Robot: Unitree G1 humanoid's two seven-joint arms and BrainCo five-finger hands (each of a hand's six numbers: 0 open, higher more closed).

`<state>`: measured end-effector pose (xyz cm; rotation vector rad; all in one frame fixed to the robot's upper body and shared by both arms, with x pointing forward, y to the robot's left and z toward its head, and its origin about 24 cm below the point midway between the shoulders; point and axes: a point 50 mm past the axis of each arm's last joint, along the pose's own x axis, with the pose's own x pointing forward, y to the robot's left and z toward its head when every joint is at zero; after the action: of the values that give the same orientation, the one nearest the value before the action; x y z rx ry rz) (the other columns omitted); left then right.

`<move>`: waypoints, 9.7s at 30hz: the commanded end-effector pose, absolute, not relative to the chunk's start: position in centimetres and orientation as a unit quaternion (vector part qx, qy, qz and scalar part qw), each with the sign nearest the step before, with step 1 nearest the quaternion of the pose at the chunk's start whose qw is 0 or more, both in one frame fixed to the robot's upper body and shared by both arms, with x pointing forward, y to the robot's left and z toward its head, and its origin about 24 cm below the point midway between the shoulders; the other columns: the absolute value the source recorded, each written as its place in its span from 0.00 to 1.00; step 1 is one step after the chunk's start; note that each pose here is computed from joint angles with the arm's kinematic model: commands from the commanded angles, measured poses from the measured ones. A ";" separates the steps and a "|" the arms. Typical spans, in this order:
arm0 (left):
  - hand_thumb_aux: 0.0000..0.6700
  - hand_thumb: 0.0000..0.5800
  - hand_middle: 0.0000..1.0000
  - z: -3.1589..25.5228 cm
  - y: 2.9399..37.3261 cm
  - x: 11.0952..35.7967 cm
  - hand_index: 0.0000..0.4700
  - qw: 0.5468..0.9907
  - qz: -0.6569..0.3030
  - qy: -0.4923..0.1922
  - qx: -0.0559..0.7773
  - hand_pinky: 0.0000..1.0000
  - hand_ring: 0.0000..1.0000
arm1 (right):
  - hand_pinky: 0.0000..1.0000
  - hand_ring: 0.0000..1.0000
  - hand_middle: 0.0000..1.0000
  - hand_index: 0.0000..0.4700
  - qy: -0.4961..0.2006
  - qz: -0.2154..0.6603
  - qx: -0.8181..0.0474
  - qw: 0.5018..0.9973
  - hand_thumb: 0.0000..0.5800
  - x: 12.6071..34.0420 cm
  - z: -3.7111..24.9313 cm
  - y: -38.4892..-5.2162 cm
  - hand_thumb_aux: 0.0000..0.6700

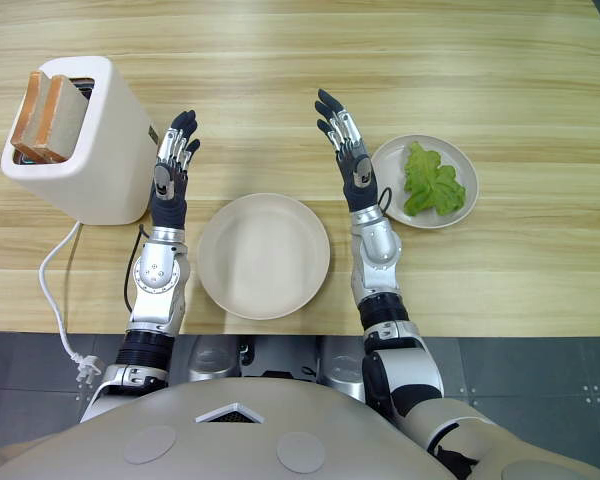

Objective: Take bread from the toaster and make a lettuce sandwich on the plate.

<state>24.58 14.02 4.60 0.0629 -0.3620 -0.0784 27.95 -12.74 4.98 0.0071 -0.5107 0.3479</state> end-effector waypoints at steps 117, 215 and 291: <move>1.00 1.00 0.00 9.2 34.3 26.4 0.98 0.824 0.145 0.054 0.545 0.00 0.00 | 0.00 0.00 0.00 0.00 -0.251 0.152 -0.013 0.956 0.00 28.1 4.6 -13.1 0.00; 0.00 0.00 0.00 4.2 14.3 26.6 0.00 0.801 -0.364 -0.021 0.474 0.00 0.00 | 1.00 1.00 1.00 0.98 -0.261 0.040 -0.633 0.728 1.00 31.0 5.6 -25.4 1.00; 1.00 1.00 0.09 11.7 31.2 26.8 0.98 0.753 0.099 0.076 0.646 0.09 0.09 | 0.00 0.00 0.00 0.00 -0.417 0.353 -0.483 0.684 0.00 26.4 5.2 -11.8 0.00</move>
<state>26.85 30.96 12.27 1.4338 0.1489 0.2214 26.30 -11.65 5.06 -1.0858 -0.9329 0.8178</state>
